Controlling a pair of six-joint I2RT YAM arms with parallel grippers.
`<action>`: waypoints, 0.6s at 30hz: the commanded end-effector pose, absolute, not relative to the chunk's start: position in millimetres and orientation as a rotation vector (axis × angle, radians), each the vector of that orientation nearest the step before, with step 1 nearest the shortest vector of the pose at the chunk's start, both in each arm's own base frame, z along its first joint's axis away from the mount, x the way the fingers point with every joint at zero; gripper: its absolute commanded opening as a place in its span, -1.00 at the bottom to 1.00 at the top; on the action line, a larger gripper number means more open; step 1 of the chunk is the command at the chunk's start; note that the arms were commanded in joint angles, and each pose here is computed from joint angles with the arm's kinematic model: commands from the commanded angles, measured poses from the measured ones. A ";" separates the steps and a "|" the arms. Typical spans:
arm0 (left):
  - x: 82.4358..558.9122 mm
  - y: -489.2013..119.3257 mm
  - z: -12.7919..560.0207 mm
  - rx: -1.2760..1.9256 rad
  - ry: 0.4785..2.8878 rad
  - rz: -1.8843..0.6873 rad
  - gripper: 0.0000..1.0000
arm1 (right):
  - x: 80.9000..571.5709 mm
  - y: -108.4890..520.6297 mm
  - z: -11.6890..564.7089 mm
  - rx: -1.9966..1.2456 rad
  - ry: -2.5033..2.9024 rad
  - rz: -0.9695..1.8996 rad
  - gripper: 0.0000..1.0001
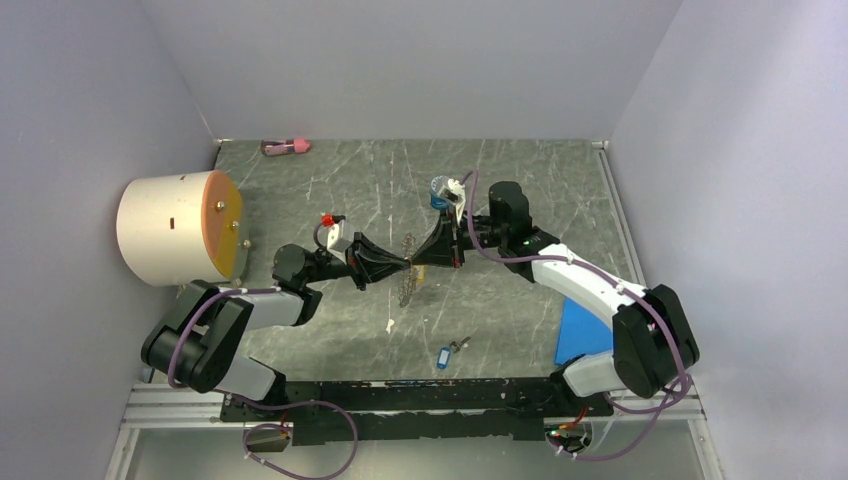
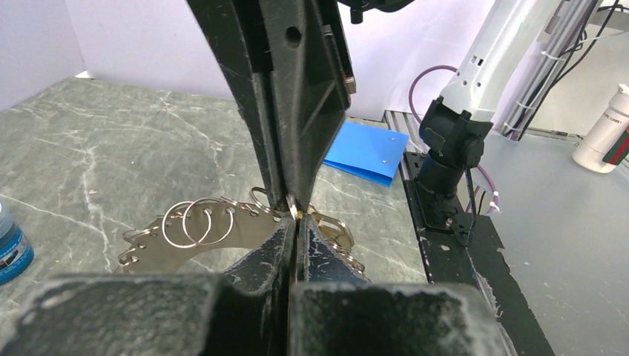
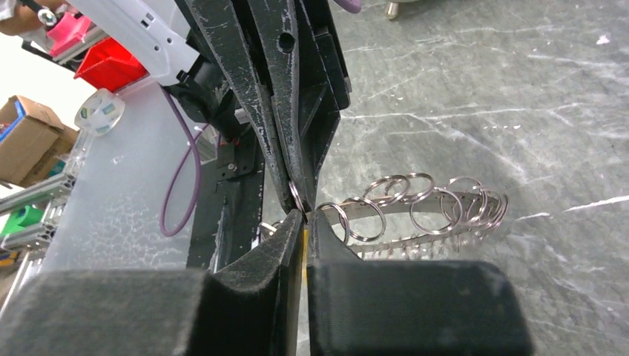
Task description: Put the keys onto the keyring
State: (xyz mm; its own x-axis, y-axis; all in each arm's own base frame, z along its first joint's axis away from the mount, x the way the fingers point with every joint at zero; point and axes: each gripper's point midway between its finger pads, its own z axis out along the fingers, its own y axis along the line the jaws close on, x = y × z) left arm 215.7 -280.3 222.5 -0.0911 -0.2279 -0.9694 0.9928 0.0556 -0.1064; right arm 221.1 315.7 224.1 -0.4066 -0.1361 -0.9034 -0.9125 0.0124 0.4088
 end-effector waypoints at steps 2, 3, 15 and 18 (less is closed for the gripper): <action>219.4 -281.8 253.4 0.952 0.997 -1.266 -0.95 | 209.3 316.1 258.5 -1.178 1.480 1.442 -0.42; 219.2 -282.0 252.8 0.953 0.998 -1.268 -0.95 | 209.1 315.0 261.5 -1.174 1.469 1.427 -0.27; 216.6 -282.3 254.1 0.971 0.989 -1.275 -0.95 | 206.3 320.3 264.3 -1.177 1.440 1.508 -0.36; 216.0 -282.2 254.4 0.971 0.987 -1.274 -0.95 | 206.5 321.7 261.4 -1.183 1.444 1.520 -0.42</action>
State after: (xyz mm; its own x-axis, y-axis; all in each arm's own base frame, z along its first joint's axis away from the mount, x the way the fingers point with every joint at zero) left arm 216.3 -281.7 226.6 -0.0783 -0.2331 -0.9693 0.9943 0.0516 -0.0928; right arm 210.1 317.1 243.4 -0.3737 -0.1187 -0.9199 -0.9237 -0.0428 0.3807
